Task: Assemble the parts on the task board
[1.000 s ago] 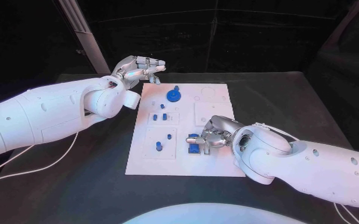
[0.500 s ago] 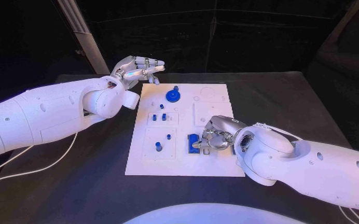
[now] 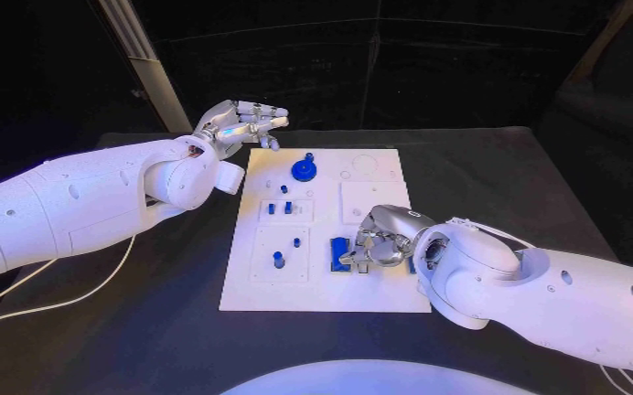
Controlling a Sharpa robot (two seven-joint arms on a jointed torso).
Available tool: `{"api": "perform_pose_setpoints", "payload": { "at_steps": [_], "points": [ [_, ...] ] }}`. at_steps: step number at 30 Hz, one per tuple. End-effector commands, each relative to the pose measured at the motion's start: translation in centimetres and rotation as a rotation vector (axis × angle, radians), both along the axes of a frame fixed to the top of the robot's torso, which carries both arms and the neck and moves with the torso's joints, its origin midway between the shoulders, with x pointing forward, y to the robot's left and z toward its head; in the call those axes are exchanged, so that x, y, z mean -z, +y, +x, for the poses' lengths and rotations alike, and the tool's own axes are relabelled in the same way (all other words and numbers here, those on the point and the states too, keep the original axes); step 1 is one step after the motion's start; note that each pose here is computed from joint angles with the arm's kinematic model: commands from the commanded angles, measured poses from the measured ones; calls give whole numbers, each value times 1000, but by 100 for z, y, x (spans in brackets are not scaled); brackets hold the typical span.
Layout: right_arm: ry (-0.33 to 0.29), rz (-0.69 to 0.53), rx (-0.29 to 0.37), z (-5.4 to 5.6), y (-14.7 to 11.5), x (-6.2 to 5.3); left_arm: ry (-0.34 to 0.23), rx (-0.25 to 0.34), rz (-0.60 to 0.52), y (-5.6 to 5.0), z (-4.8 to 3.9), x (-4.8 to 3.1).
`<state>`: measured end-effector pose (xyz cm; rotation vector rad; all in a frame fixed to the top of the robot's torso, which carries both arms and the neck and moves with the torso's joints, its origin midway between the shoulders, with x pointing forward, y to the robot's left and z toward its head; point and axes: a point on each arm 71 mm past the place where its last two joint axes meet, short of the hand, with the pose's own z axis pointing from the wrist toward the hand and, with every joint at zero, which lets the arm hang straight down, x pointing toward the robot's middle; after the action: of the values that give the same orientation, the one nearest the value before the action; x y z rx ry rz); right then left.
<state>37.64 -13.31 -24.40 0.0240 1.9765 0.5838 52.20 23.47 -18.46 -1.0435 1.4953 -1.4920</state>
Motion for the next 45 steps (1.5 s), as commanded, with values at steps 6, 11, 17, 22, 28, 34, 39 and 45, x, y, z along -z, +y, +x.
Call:
{"api": "perform_pose_setpoints", "payload": {
  "at_steps": [6, 11, 17, 22, 28, 34, 39, 45],
  "points": [
    [-2, 37, -29, -14, 17, -21, -2, 5, -7, 8, -1, -13],
    [33, 16, -64, -28, 6, 9, -2, 2, -6, 22, 0, -13],
    [43, 11, -70, -26, 14, 20, -2, 0, -5, 31, 0, -14],
    [37, 5, -66, -14, 18, 25, -2, 0, -5, 34, -1, -14],
    [32, -8, -49, 13, 11, 39, -2, -2, -5, 41, -2, -15],
    [26, -15, -25, 43, -19, 52, -2, -2, -5, 42, -2, -15],
    [29, -16, -29, 44, -31, 55, -2, -2, -5, 43, -2, -15],
    [29, 19, -44, 26, -55, 36, -2, -4, -4, 52, -4, -15]
  ]
}}
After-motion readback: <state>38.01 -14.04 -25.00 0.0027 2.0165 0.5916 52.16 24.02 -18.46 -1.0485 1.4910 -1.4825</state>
